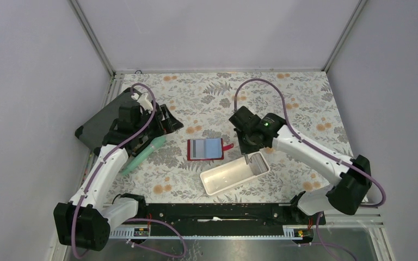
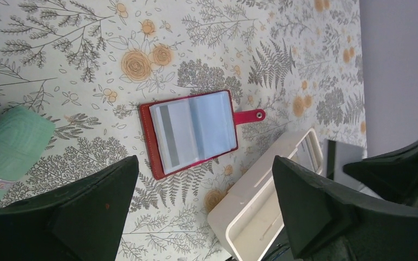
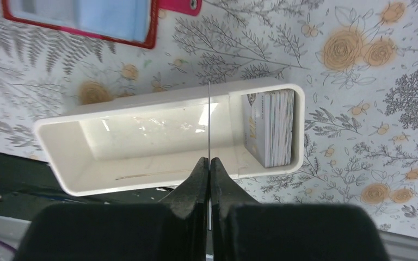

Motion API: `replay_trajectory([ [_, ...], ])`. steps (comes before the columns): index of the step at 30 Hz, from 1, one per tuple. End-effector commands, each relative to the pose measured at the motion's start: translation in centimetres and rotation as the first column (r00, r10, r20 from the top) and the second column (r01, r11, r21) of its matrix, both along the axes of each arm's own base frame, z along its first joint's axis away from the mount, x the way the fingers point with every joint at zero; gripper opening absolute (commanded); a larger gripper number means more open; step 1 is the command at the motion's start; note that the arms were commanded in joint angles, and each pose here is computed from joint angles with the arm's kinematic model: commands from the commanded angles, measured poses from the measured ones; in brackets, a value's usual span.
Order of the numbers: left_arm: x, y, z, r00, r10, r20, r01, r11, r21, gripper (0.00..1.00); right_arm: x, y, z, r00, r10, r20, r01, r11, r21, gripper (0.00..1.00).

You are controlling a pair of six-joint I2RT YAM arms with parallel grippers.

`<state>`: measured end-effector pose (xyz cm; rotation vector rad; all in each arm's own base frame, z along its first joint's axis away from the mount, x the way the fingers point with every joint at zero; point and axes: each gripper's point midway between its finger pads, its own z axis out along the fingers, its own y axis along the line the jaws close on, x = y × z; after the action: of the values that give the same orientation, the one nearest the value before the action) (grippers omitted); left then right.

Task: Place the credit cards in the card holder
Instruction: Pick up the credit card from the storage box, then insert the credit card into the card holder.

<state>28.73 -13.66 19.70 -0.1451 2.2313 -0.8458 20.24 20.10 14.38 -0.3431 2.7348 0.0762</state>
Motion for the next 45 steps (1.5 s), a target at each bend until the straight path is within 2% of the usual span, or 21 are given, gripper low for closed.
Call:
replay_trajectory([
  [1,0.0,-0.9,0.4,0.998,-0.04,0.038,0.039,0.998,0.04,0.99,0.3,0.7,4.9,0.994,-0.012,0.107,-0.002,0.991,0.132,0.0],
  [5,-0.3,-1.7,0.0,0.997,-0.064,0.039,0.061,0.996,0.065,0.99,0.7,1.5,6.8,0.979,-0.003,0.202,-0.047,0.97,0.241,0.0],
  [13,0.4,-2.9,-1.6,0.993,-0.118,0.026,0.116,0.991,0.069,0.99,3.0,5.7,7.7,0.961,0.047,0.273,-0.164,0.89,0.425,0.0],
  [18,0.9,-3.0,-3.8,0.993,-0.112,-0.044,0.115,0.991,0.072,0.99,5.5,8.1,7.0,0.971,0.036,0.235,-0.165,0.814,0.557,0.0],
  [24,1.7,-3.2,-6.7,0.982,-0.061,-0.177,0.074,0.995,0.07,0.97,7.9,11.3,4.6,0.984,0.024,0.176,-0.134,0.75,0.647,0.0],
  [27,2.5,-3.7,-7.2,0.972,-0.035,-0.234,0.048,0.998,0.048,0.94,8.6,12.4,3.0,0.991,0.027,0.132,-0.109,0.735,0.669,0.0],
  [34,4.1,-4.5,-9.3,0.961,-0.007,-0.275,0.028,0.997,0.07,0.83,10.3,13.6,-1.5,0.998,0.036,0.045,-0.057,0.744,0.666,0.0],
  [41,3.3,-5.0,-12.1,0.94,-0.029,-0.341,0.074,0.99,0.12,0.74,10.7,14.3,-5.4,0.998,0.054,-0.041,-0.013,0.748,0.663,0.0],
  [45,2.5,-5.3,-12.9,0.933,-0.037,-0.359,0.104,0.98,0.17,0.72,10.6,14.8,-6.4,0.995,0.073,-0.065,-0.01,0.737,0.676,0.0],
])
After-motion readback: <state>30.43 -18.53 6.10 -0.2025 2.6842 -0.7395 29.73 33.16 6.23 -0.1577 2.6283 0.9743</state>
